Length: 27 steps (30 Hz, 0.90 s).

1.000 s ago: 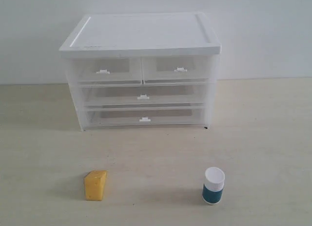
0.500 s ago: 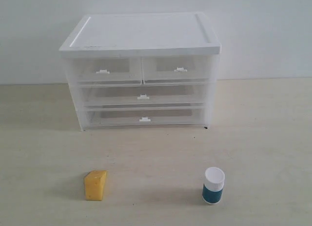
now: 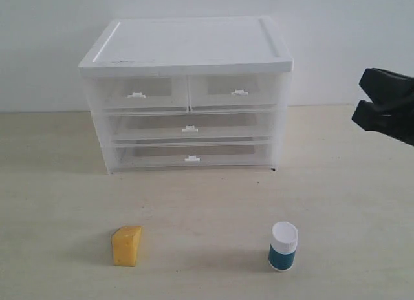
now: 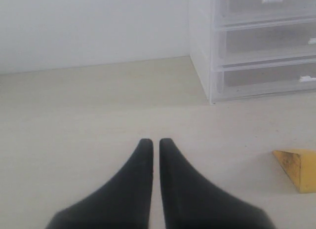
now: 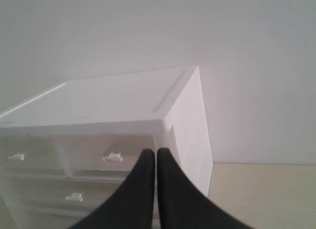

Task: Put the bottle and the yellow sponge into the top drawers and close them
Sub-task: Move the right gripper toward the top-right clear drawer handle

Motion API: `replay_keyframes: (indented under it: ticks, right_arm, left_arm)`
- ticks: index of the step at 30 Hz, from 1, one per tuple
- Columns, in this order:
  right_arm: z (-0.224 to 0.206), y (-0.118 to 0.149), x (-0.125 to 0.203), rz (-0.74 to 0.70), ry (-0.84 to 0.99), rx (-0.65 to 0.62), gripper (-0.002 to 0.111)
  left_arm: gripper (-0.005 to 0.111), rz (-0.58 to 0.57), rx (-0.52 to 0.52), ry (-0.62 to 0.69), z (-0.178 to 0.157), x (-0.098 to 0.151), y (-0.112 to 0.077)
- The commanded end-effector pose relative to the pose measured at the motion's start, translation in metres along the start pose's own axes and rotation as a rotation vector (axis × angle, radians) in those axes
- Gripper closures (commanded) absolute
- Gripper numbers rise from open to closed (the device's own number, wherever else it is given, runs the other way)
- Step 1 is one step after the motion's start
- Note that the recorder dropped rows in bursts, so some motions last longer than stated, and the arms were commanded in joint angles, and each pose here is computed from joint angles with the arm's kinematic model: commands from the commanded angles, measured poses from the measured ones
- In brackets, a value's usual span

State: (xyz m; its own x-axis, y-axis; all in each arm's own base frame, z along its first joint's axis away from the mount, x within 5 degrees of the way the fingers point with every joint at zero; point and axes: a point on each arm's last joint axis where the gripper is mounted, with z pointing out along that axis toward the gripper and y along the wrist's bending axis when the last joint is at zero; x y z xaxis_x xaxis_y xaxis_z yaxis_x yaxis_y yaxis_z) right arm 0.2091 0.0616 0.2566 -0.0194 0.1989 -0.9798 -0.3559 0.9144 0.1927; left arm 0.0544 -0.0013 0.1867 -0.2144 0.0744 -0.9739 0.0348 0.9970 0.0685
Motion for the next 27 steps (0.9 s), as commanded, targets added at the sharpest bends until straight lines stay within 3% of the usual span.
replay_keyframes:
  ticks: [1,5,9,17,27]
  right_arm:
    - [0.010,0.004,0.014,-0.025,-0.013,0.020,0.108]
    - [0.016,0.014,0.031,-0.005,-0.043,0.080,0.108]
    - [0.022,0.027,0.046,0.025,-0.067,0.053,0.108]
    - [0.039,0.036,0.093,0.260,0.036,0.043,0.108]
    - [0.077,0.045,0.123,0.255,0.092,0.012,0.108]
  left_arm:
    - [0.103,0.000,-0.003,-0.009,0.000,0.000,0.000]
    - [0.103,0.000,-0.003,-0.009,0.000,0.000,0.000]
    - [0.103,0.000,-0.003,-0.009,0.000,0.000,0.000]
    - [0.103,0.000,-0.003,-0.009,0.000,0.000,0.000]
    - [0.103,0.000,-0.003,-0.009,0.000,0.000,0.000]
